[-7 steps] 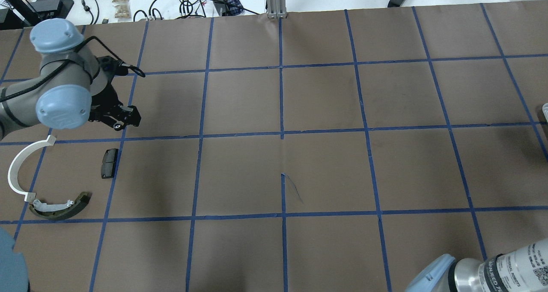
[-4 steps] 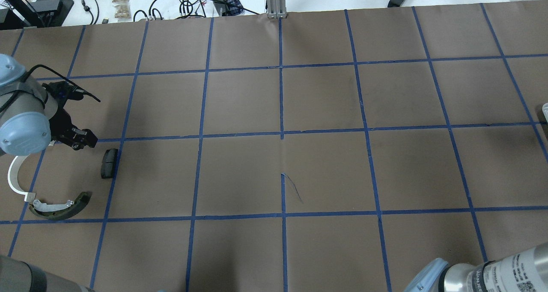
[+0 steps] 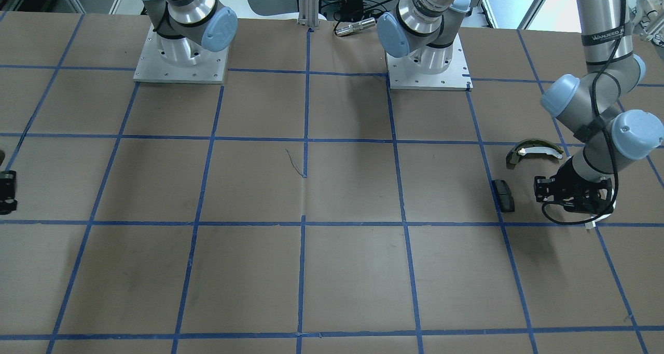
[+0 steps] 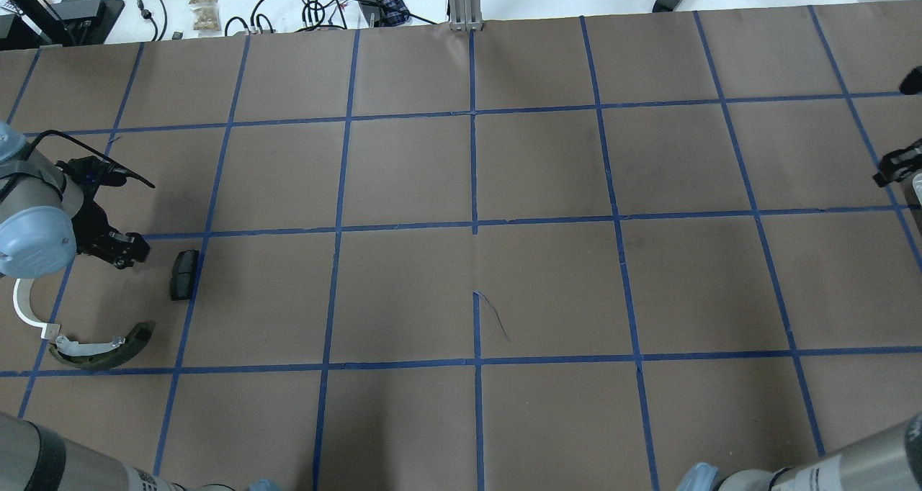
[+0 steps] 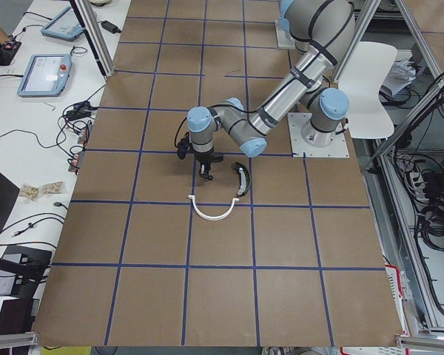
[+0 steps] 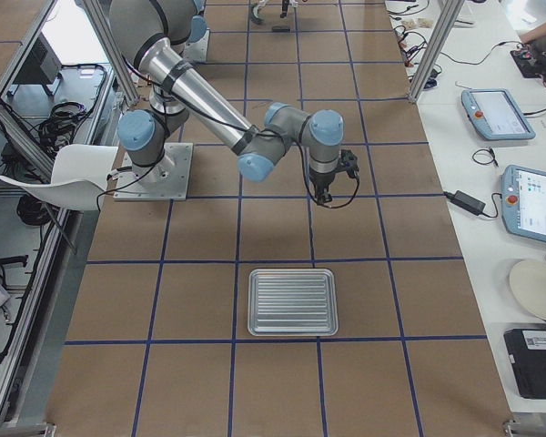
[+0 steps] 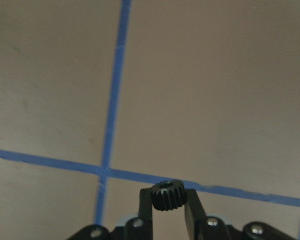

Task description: Place bearing gear from tray to pile

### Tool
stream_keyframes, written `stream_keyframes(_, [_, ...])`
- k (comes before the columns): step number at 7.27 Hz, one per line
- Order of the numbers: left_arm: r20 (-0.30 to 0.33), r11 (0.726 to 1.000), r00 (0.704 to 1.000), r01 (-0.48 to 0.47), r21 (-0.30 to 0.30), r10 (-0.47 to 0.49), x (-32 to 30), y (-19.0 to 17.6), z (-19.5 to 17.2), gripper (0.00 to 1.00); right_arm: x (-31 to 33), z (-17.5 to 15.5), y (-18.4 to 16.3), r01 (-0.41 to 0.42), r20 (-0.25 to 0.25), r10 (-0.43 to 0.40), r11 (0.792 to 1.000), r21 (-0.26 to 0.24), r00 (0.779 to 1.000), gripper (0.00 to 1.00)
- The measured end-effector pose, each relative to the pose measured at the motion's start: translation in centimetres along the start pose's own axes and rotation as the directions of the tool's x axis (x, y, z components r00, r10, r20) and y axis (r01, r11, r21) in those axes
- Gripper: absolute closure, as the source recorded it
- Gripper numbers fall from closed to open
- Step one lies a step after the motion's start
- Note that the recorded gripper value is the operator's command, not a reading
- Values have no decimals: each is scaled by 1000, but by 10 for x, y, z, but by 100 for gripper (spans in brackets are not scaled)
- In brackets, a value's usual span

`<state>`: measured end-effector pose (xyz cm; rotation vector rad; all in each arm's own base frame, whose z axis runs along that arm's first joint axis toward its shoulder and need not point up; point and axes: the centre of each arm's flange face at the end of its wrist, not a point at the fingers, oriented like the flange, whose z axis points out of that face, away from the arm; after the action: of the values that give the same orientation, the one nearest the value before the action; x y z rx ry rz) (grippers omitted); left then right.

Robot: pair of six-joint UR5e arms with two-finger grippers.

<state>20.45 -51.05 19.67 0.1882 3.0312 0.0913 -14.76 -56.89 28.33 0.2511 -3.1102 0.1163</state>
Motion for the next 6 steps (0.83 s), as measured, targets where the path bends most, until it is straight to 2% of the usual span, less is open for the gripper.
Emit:
stream_keyframes(2, [12,1000,1000,14,12,-14,8,0,-23,0,-139,5,-30,-164,20,164,986,-11,986,100])
stream_keyframes(4, [-12,997,997,79,5,-79,33,-7,-65,0,-273,13,-37,-305,32,306,952,-25,952,100])
stream_keyframes(6, [-37,987,986,159,-32,-160,79,-28,-121,0,-388,30,-30,-359,55,358,933,1,932,100])
